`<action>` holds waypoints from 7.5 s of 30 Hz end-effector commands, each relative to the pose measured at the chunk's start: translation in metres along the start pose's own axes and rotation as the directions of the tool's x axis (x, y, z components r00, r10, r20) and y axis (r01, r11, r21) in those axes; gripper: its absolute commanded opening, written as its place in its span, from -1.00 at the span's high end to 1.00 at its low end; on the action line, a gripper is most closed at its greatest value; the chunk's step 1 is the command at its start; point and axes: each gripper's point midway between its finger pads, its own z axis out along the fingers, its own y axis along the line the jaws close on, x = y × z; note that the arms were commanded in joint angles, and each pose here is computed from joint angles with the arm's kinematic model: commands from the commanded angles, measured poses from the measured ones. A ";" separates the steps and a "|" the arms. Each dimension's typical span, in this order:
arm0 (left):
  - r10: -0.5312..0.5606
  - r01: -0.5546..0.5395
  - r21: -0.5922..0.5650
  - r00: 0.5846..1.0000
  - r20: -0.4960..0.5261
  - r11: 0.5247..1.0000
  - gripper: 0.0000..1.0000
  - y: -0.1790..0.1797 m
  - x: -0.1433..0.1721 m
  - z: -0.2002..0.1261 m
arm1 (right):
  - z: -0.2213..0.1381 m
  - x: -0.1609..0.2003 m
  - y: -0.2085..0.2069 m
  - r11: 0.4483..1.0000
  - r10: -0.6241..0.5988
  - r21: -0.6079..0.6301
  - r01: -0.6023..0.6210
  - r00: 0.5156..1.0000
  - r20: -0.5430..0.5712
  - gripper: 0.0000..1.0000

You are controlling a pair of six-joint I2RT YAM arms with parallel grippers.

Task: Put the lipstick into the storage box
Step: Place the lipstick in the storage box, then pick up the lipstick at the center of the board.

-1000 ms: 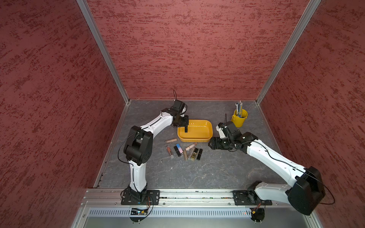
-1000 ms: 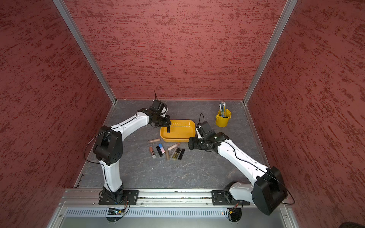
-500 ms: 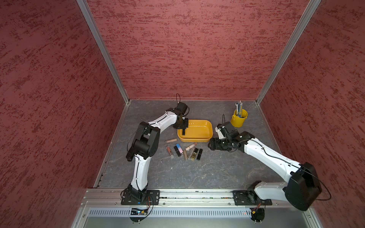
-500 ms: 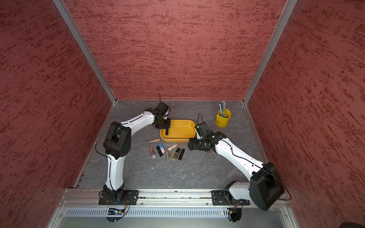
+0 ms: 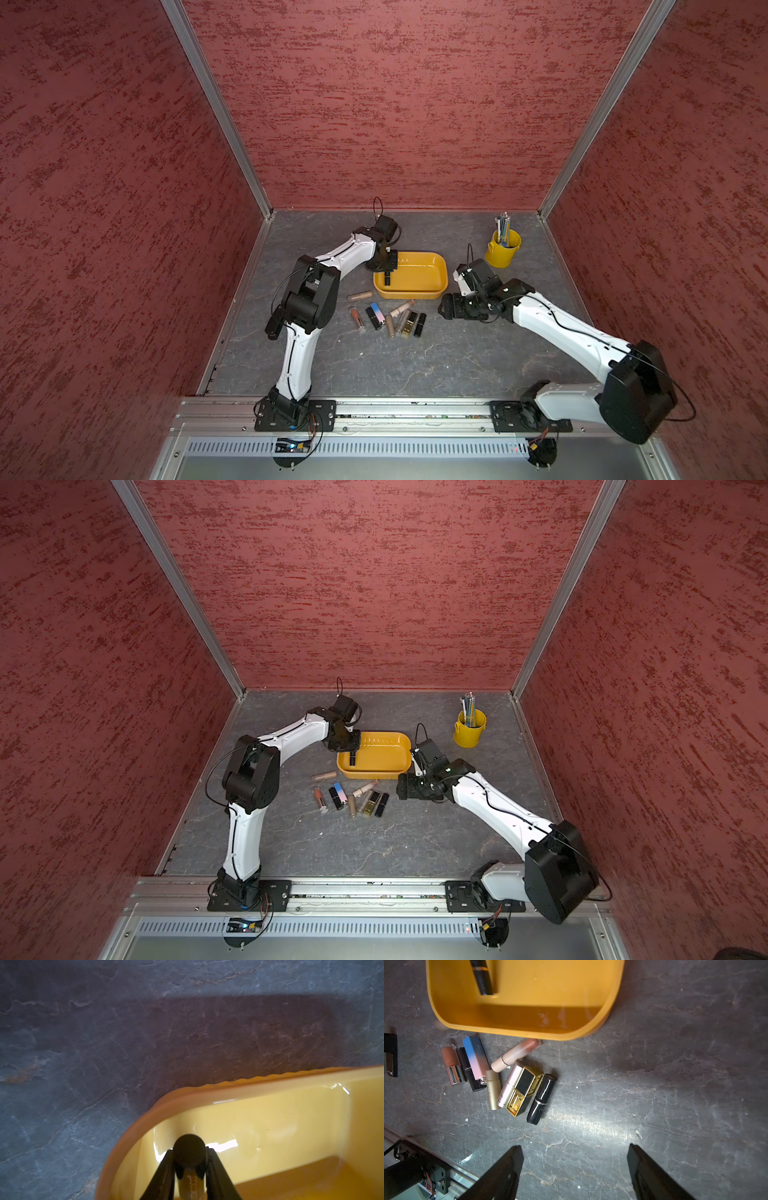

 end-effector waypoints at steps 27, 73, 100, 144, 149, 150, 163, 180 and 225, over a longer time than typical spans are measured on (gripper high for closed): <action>0.030 -0.070 0.267 0.988 0.150 0.961 0.07 -0.058 -0.003 -0.081 | -0.004 -0.008 0.016 0.996 0.022 -0.091 -0.018 0.999 0.042 -0.69; -0.164 0.008 0.603 0.965 0.204 0.798 -0.31 -0.048 0.156 -0.143 | 0.078 0.031 0.044 0.979 -0.041 0.191 0.071 0.987 -0.159 -0.14; -0.186 0.015 0.607 0.957 0.220 0.795 -0.34 -0.038 0.154 -0.148 | 0.104 0.047 0.039 0.959 -0.044 0.264 0.105 0.973 -0.228 0.03; -0.242 -0.092 0.887 0.945 0.221 0.452 -0.44 -0.097 0.113 -0.219 | -0.054 -0.011 0.122 0.883 -0.186 -0.415 0.219 0.975 0.118 0.60; -0.229 -0.161 0.936 0.944 0.238 0.312 -0.46 -0.119 0.099 -0.248 | -0.083 -0.019 0.146 0.784 -0.175 -0.574 0.234 0.972 0.157 0.60; -0.226 -0.167 0.939 0.944 0.240 0.301 -0.46 -0.121 0.098 -0.250 | -0.086 -0.019 0.150 0.767 -0.171 -0.598 0.233 0.972 0.160 0.60; -0.180 -0.191 0.937 0.951 0.250 0.292 -0.39 -0.134 0.102 -0.256 | -0.093 -0.022 0.160 0.713 -0.149 -0.665 0.220 0.975 0.163 0.60; -0.156 -0.185 0.924 0.956 0.248 0.335 0.06 -0.133 0.108 -0.248 | -0.091 -0.027 0.151 0.727 -0.116 -0.657 0.199 0.979 0.168 0.61; 0.004 -0.085 0.391 0.979 0.203 0.917 0.75 -0.067 0.040 -0.155 | -0.093 -0.044 0.076 0.902 -0.006 -0.416 0.118 0.966 0.260 -0.58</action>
